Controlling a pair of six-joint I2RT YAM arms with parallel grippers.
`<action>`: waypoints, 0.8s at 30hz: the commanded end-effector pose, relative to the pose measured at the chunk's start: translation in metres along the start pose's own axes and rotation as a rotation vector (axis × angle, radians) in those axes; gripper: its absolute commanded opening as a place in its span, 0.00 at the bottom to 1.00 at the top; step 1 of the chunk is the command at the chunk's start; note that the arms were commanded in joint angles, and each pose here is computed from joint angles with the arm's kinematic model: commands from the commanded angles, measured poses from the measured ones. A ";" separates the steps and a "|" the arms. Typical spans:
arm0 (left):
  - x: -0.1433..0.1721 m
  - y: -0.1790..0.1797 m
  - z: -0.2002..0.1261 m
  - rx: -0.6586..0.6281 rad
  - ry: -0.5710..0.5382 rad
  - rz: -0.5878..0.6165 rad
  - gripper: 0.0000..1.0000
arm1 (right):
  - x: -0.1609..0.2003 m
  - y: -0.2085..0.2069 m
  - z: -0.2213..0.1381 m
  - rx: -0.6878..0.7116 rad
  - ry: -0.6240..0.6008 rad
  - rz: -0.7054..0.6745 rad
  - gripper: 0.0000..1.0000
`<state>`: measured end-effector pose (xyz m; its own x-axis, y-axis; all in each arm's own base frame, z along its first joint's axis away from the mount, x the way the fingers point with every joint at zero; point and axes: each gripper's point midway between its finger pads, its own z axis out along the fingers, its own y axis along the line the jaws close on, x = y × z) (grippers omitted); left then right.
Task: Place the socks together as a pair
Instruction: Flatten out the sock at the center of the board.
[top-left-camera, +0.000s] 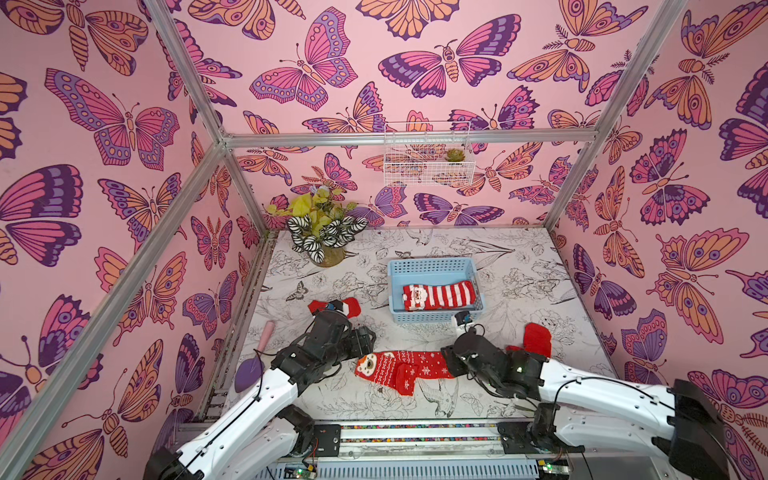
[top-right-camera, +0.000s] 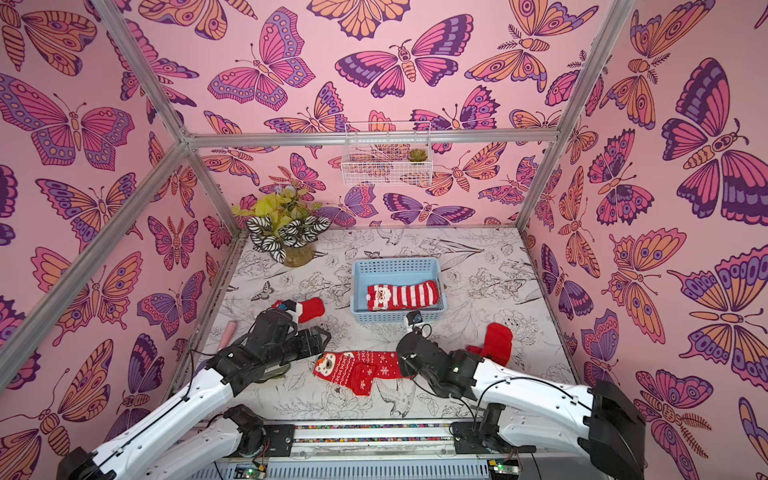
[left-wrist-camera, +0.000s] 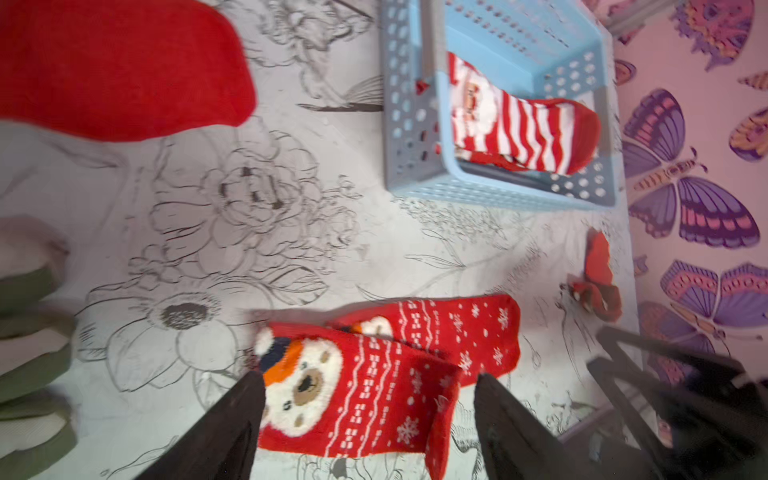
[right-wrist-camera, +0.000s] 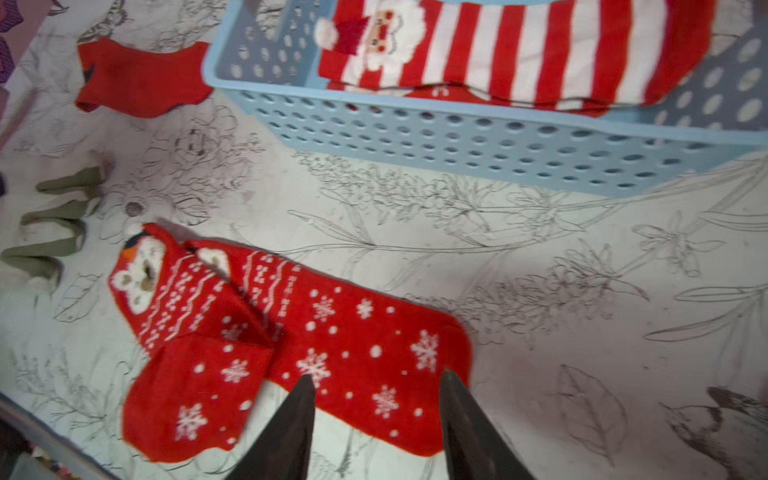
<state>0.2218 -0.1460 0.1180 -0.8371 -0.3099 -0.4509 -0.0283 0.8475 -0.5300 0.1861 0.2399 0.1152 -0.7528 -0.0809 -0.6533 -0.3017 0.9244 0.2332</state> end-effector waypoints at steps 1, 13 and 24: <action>0.007 0.027 0.003 -0.069 -0.003 -0.084 0.81 | 0.005 0.028 -0.001 0.044 0.011 0.025 0.57; 0.023 0.070 0.010 -0.159 -0.012 -0.206 0.81 | 0.033 0.107 0.031 0.180 0.101 -0.110 0.86; 0.029 0.065 0.007 -0.110 -0.006 -0.197 0.79 | 0.045 0.040 0.022 0.516 0.113 -0.146 0.75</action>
<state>0.2059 -0.1017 0.0719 -0.7918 -0.4818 -0.3753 -0.2474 0.8149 -0.5242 0.1530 0.3224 0.0699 -0.7955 -0.2433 -0.5549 -0.1839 0.9696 -0.1614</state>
